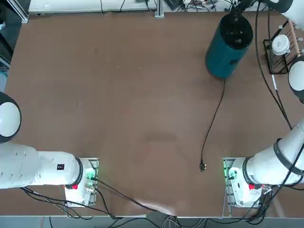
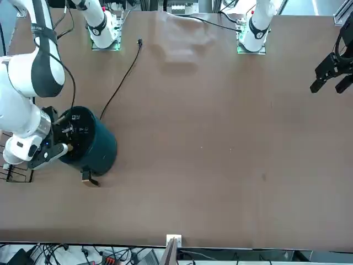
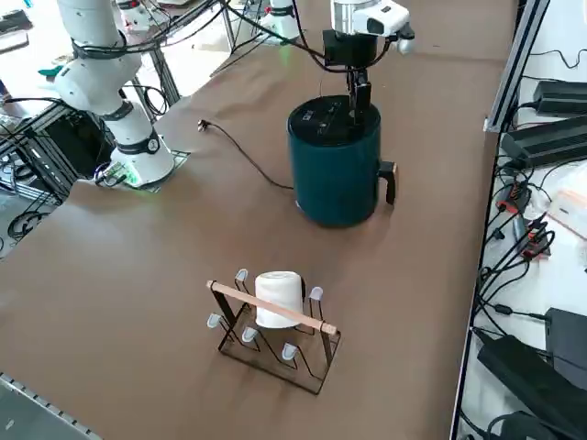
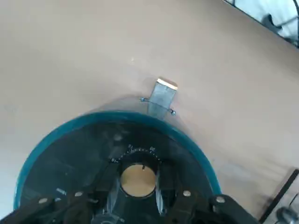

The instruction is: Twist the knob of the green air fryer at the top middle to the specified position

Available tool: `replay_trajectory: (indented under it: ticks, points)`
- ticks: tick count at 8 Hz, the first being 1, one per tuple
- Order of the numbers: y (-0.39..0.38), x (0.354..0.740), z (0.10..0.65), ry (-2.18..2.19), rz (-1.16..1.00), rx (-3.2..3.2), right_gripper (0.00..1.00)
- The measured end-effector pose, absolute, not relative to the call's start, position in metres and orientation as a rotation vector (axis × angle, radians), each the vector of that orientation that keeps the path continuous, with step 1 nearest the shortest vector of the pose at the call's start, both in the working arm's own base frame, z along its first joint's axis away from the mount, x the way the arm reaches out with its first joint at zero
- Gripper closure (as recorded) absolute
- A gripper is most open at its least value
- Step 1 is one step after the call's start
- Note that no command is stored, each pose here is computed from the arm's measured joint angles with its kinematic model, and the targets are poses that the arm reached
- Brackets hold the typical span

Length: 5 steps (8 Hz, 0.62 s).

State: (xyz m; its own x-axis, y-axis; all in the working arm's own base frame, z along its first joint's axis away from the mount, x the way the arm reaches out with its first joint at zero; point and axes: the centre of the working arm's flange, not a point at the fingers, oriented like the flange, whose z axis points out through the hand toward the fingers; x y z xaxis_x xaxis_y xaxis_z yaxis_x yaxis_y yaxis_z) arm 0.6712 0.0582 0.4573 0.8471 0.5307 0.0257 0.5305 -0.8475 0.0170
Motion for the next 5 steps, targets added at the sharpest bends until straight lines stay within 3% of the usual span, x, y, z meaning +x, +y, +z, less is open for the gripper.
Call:
replay_trajectory:
  ticks: [5]
  points:
    - [0.0610,0.6707,0.4573,1.278,0.029,2.831,0.55]
